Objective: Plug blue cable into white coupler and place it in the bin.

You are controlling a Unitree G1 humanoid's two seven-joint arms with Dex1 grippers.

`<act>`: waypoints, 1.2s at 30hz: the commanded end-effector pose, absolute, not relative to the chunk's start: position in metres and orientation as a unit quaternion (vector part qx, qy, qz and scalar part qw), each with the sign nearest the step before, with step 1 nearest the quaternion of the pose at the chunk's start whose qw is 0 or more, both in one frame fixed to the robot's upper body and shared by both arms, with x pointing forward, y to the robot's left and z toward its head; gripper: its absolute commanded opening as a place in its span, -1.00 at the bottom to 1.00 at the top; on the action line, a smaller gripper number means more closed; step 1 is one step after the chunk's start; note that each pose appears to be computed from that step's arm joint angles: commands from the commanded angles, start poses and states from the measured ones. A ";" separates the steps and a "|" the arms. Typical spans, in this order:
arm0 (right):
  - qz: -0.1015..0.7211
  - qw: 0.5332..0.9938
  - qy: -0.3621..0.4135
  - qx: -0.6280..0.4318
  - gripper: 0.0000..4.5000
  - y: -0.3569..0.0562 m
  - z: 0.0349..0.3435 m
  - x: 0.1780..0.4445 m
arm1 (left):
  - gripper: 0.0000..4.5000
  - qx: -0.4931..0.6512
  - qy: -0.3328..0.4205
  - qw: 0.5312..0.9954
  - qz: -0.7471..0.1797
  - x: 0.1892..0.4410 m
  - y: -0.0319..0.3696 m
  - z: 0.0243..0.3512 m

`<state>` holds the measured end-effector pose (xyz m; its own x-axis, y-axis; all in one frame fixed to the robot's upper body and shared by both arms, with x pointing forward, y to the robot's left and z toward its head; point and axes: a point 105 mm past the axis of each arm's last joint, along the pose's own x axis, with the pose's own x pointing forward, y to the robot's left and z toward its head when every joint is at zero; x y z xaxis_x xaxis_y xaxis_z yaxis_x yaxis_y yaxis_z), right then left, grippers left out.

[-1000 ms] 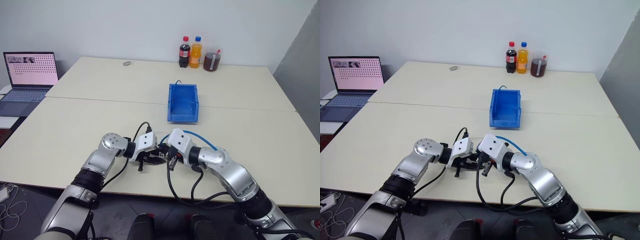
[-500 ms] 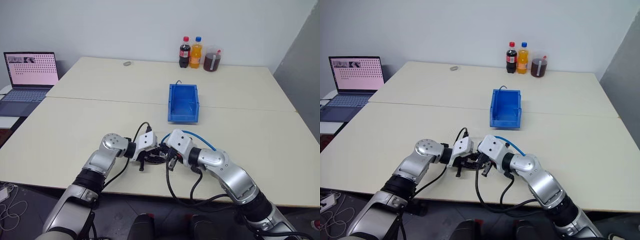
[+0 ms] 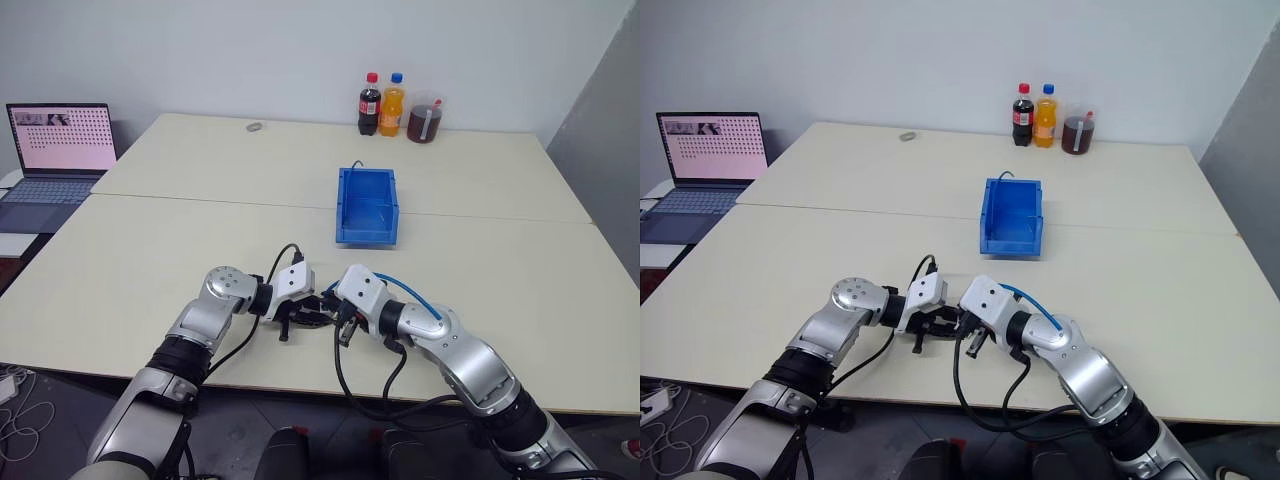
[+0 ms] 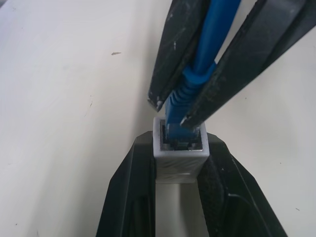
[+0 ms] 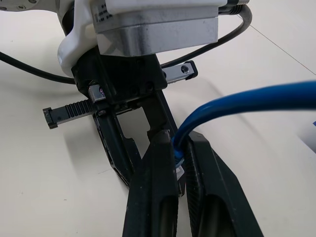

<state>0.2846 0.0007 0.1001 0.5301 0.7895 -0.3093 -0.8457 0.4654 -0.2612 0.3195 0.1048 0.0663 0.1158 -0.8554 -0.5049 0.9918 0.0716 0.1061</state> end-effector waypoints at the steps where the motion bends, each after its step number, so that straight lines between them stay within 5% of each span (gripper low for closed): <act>1: 0.460 0.846 0.170 -0.211 -1.00 -0.018 0.055 0.287 | -0.65 0.226 0.150 0.729 -0.629 0.329 0.108 0.073; 4: 0.455 0.849 0.166 -0.212 -1.00 -0.021 0.056 0.291 | -0.65 0.230 0.145 0.731 -0.625 0.328 0.108 0.073; 6: 0.446 0.855 0.156 -0.214 -1.00 -0.026 0.061 0.294 | -0.34 0.222 0.149 0.734 -0.625 0.326 0.111 0.071; 14: 0.423 0.874 0.107 -0.212 -1.00 -0.037 0.085 0.305 | 0.27 0.236 0.153 0.748 -0.601 0.316 0.137 0.072; 22: 0.417 0.902 0.052 -0.094 -1.00 -0.048 0.141 0.305 | 0.99 0.214 0.082 0.837 -0.496 0.333 0.161 0.118; 28: 0.417 0.909 0.000 -0.012 -1.00 -0.058 0.196 0.320 | 0.99 0.205 0.024 0.877 -0.434 0.344 0.155 0.160; 36: 0.358 0.933 -0.039 -0.017 -1.00 -0.067 0.243 0.401 | 0.99 0.186 0.000 0.890 -0.417 0.353 0.132 0.188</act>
